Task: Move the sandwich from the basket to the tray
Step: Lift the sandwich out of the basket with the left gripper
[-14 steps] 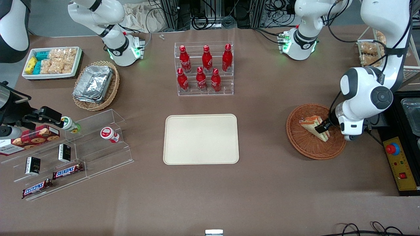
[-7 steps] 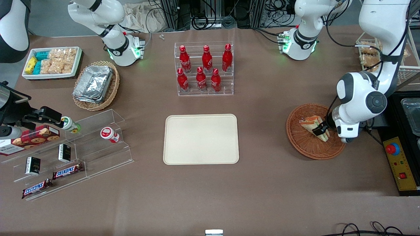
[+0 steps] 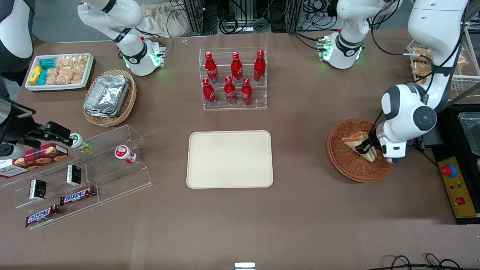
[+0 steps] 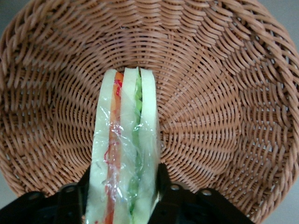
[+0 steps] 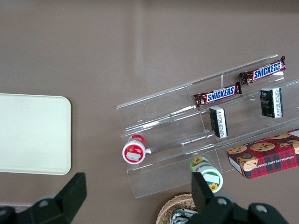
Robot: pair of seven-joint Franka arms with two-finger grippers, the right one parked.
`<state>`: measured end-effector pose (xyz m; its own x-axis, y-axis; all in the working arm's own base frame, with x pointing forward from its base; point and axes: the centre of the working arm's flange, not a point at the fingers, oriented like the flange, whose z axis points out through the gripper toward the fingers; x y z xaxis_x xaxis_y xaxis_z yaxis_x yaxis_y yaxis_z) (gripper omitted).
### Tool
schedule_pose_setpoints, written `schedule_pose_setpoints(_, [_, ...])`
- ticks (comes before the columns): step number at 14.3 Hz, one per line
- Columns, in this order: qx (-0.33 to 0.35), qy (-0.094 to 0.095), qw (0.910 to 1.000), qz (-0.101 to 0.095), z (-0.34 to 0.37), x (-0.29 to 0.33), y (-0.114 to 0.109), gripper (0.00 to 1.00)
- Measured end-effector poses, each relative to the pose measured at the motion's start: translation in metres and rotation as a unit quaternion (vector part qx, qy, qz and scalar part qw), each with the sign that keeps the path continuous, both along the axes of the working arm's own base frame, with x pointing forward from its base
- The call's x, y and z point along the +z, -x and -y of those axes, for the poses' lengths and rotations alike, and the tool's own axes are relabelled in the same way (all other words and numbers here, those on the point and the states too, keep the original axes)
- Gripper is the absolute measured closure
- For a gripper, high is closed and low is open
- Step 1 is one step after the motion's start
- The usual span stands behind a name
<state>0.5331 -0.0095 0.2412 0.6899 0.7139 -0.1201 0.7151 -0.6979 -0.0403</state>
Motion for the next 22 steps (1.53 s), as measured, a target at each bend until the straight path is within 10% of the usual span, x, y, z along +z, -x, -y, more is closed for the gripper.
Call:
schedule_pose_setpoints(4, [0.007,-0.004,1.0000,0.000,0.012,0.013,-0.001,0.80])
schedule_pose_setpoints(10, [-0.025,-0.018,0.9978,-0.059,0.035,0.154,-0.026,0.80])
schedule_pose_setpoints(16, [-0.080,-0.009,0.9955,-0.049,0.066,0.254,-0.045,0.85])
schedule_pose_setpoints(22, [-0.244,-0.005,0.9690,-0.036,0.195,0.263,-0.016,0.85])
